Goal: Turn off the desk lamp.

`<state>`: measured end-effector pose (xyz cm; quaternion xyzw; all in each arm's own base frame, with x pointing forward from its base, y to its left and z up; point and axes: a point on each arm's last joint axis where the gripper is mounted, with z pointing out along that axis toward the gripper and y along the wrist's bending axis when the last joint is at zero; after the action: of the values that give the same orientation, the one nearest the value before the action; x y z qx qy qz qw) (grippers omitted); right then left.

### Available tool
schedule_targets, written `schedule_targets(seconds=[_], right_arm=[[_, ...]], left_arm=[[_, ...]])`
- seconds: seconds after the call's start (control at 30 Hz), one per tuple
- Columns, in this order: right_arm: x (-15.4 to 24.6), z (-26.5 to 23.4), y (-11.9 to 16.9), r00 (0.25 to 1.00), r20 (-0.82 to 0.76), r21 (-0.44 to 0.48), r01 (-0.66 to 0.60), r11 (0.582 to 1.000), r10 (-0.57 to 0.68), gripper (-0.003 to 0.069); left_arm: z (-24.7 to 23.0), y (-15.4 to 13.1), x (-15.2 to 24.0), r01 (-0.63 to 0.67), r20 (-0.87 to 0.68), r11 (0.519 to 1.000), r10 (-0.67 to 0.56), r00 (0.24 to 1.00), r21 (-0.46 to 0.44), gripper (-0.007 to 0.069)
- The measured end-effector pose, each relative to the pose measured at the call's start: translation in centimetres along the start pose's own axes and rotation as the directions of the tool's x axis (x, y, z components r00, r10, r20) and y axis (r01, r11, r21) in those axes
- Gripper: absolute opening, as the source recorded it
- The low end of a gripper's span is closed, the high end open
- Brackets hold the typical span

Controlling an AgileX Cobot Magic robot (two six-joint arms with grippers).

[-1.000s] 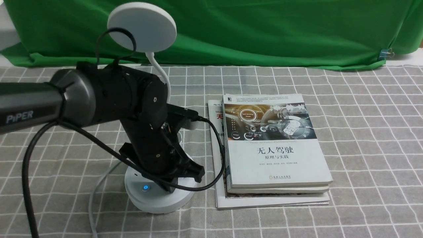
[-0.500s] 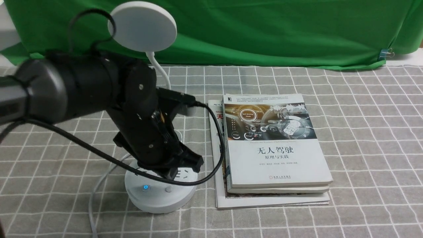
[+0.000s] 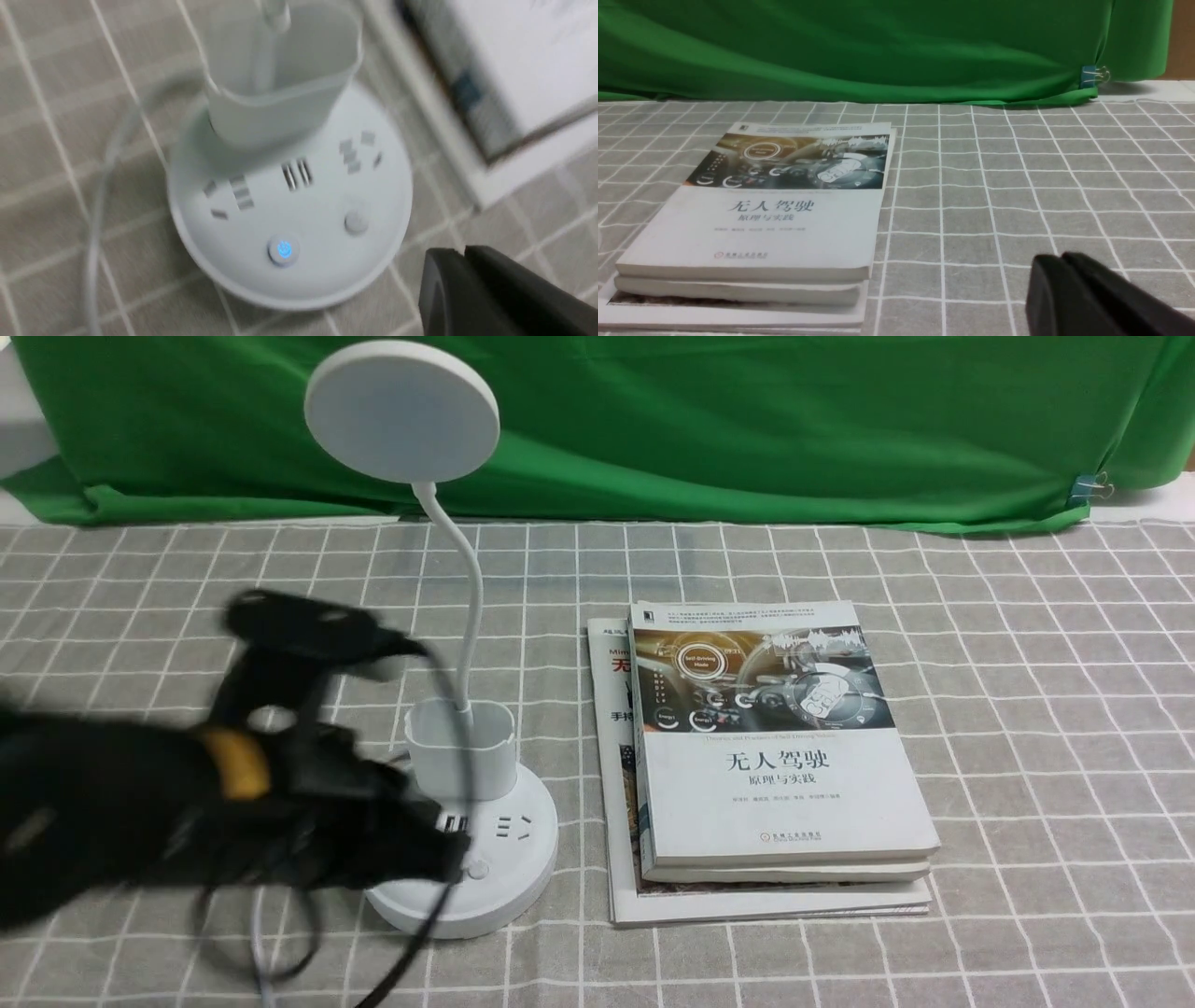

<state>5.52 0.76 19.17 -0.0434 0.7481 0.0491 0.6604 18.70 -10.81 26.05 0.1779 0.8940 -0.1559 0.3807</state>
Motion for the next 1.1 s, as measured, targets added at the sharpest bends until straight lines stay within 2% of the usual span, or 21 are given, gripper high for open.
schedule_targets(seconds=[0.13, 0.27, 0.4, 0.7, 0.8, 0.93, 1.0, 1.1], right_arm=[[0.0, 0.0, 0.0, 1.000, 0.000, 0.000, 0.000, 1.000, 0.000, 0.0035], [0.0, 0.0, 0.0, 1.000, 0.000, 0.000, 0.000, 1.000, 0.000, 0.0035], [0.0, 0.0, 0.0, 1.000, 0.000, 0.000, 0.000, 1.000, 0.000, 0.0035], [0.0, 0.0, 0.0, 1.000, 0.000, 0.000, 0.000, 1.000, 0.000, 0.0035], [0.0, 0.0, 0.0, 1.000, 0.000, 0.000, 0.000, 1.000, 0.000, 0.0035], [0.0, 0.0, 0.0, 1.000, 0.000, 0.000, 0.000, 1.000, 0.000, 0.0035], [0.0, 0.0, 0.0, 1.000, 0.000, 0.000, 0.000, 1.000, 0.000, 0.0035], [0.0, 0.0, 0.0, 1.000, 0.000, 0.000, 0.000, 1.000, 0.000, 0.0035]], left_arm=[[-2.5, 0.4, 2.5, 0.001, 0.175, 1.000, 0.000, 0.985, -0.004, 0.0019], [-4.1, 0.7, 4.2, -0.023, 0.270, 1.000, 0.025, 0.963, -0.011, 0.0019], [-5.0, 0.9, 5.4, -0.095, 0.307, 0.995, 0.103, 0.946, -0.042, 0.0019], [-5.3, 1.1, 5.6, -0.174, 0.333, 0.981, 0.192, 0.923, -0.086, 0.0019], [-6.2, 1.9, 6.3, -0.143, 0.381, 0.980, 0.186, 0.906, -0.139, 0.0018], [-8.1, 3.4, 8.0, -0.051, 0.494, 0.964, 0.179, 0.851, -0.262, 0.0018], [-9.2, 4.1, 9.2, 0.026, 0.577, 0.936, 0.194, 0.794, -0.350, 0.0018], [-9.8, 4.8, 11.0, 0.122, 0.624, 0.896, 0.196, 0.756, -0.428, 0.0018]])
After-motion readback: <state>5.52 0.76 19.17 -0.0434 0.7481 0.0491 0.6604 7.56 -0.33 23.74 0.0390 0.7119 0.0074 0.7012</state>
